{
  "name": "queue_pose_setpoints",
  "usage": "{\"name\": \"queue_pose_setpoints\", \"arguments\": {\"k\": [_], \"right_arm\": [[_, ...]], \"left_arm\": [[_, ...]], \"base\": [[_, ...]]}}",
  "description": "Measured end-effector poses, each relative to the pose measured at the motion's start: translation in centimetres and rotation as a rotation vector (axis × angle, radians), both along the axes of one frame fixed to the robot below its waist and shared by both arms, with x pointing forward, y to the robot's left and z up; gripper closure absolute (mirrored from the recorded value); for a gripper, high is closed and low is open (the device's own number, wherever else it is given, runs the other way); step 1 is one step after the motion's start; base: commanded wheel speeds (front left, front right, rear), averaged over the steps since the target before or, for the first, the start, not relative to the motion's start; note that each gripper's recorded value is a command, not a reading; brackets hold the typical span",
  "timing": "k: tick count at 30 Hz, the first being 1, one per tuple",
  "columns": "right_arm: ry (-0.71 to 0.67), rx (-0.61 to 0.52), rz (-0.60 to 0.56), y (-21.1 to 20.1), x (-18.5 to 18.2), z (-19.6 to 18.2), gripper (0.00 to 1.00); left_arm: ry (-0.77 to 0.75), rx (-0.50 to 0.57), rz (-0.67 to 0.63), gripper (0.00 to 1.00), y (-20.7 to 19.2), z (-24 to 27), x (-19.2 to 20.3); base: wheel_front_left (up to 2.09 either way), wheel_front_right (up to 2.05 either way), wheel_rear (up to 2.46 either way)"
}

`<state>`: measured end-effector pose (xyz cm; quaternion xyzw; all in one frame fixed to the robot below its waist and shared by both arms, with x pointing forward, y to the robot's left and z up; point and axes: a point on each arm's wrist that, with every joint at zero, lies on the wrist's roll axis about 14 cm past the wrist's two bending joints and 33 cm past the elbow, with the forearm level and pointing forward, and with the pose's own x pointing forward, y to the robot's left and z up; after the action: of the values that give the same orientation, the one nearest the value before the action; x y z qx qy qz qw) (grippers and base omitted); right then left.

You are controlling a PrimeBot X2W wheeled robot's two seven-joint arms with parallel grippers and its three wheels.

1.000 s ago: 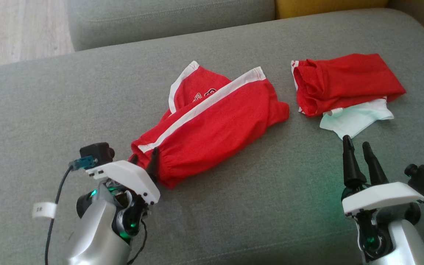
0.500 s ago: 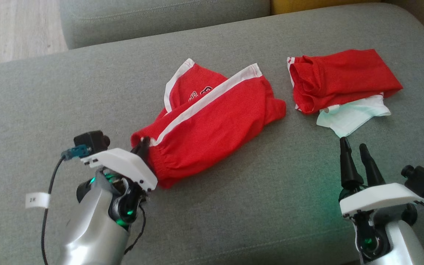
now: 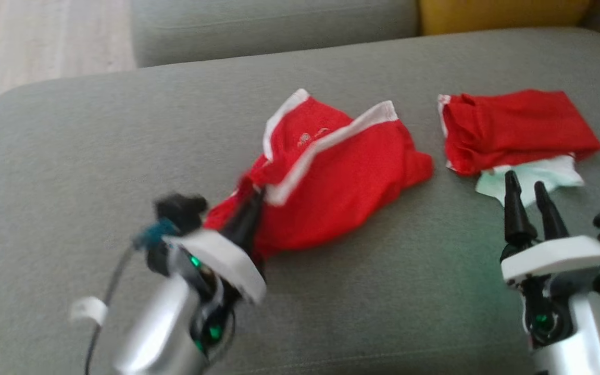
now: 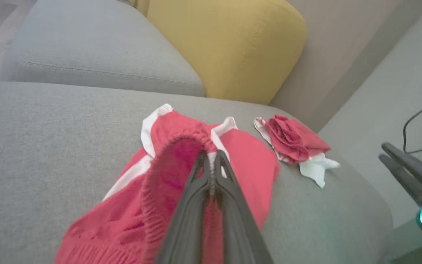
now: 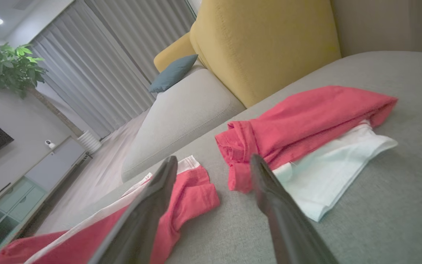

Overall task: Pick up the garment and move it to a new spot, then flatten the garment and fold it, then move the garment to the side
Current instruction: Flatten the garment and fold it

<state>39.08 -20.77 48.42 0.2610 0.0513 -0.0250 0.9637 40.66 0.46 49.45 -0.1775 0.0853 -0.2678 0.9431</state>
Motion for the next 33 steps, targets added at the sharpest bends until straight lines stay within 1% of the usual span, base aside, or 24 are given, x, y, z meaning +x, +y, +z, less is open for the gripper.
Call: {"name": "queue_pose_setpoints", "arguments": {"k": [4, 9, 11, 14, 19, 20, 21, 23, 25, 29, 33], "right_arm": [[0.015, -0.030, 0.060, 1.3, 1.5, 0.8, 0.00], [0.046, -0.066, 0.157, 3.8, 4.4, 1.9, 0.00], [0.071, -0.080, 0.196, 4.9, 5.8, 2.1, 0.00], [0.143, -0.067, 0.256, 6.6, 7.9, 1.5, 0.00], [0.300, -0.026, 0.341, 9.4, 10.6, -1.0, 0.00], [0.330, -0.032, 0.353, 9.8, 11.1, -1.6, 0.00], [0.330, -0.032, 0.353, 9.8, 11.1, -1.6, 0.00], [0.382, -0.052, 0.367, 10.4, 11.9, -2.6, 0.00], [0.443, -0.037, 0.385, 11.1, 12.4, -3.8, 0.00], [0.520, -0.032, 0.400, 12.0, 13.4, -5.2, 0.00], [0.587, -0.035, 0.392, 11.8, 14.2, -6.4, 0.00]], "left_arm": [[0.002, 0.062, -0.081, 1.00, -0.5, -1.2, -3.7], [0.050, 0.090, -0.077, 1.00, 0.7, -2.6, -6.0], [0.049, 0.086, -0.061, 1.00, 1.2, -2.5, -6.0], [0.062, 0.078, -0.037, 1.00, 1.7, -2.7, -5.8], [0.093, 0.069, 0.001, 1.00, 2.4, -3.6, -5.2], [0.096, 0.066, 0.008, 1.00, 2.5, -3.6, -4.9], [0.096, 0.066, 0.008, 1.00, 2.5, -3.6, -4.9], [0.089, 0.063, 0.016, 1.00, 2.6, -3.5, -4.3], [0.083, 0.066, 0.022, 1.00, 2.8, -3.5, -3.8], [0.085, 0.066, 0.039, 1.00, 3.1, -3.9, -3.3], [0.084, 0.076, 0.043, 1.00, 3.3, -4.2, -3.0]], "base": [[0.00, 0.00, 0.00], [0.00, 0.00, 0.00], [0.00, 0.00, 0.00], [0.00, 0.00, 0.00], [0.00, 0.00, 0.00], [0.00, 0.00, 0.00], [0.00, 0.00, 0.00], [0.00, 0.00, 0.00], [0.00, 0.00, 0.00], [0.00, 0.00, 0.00], [0.00, 0.00, 0.00]]}}
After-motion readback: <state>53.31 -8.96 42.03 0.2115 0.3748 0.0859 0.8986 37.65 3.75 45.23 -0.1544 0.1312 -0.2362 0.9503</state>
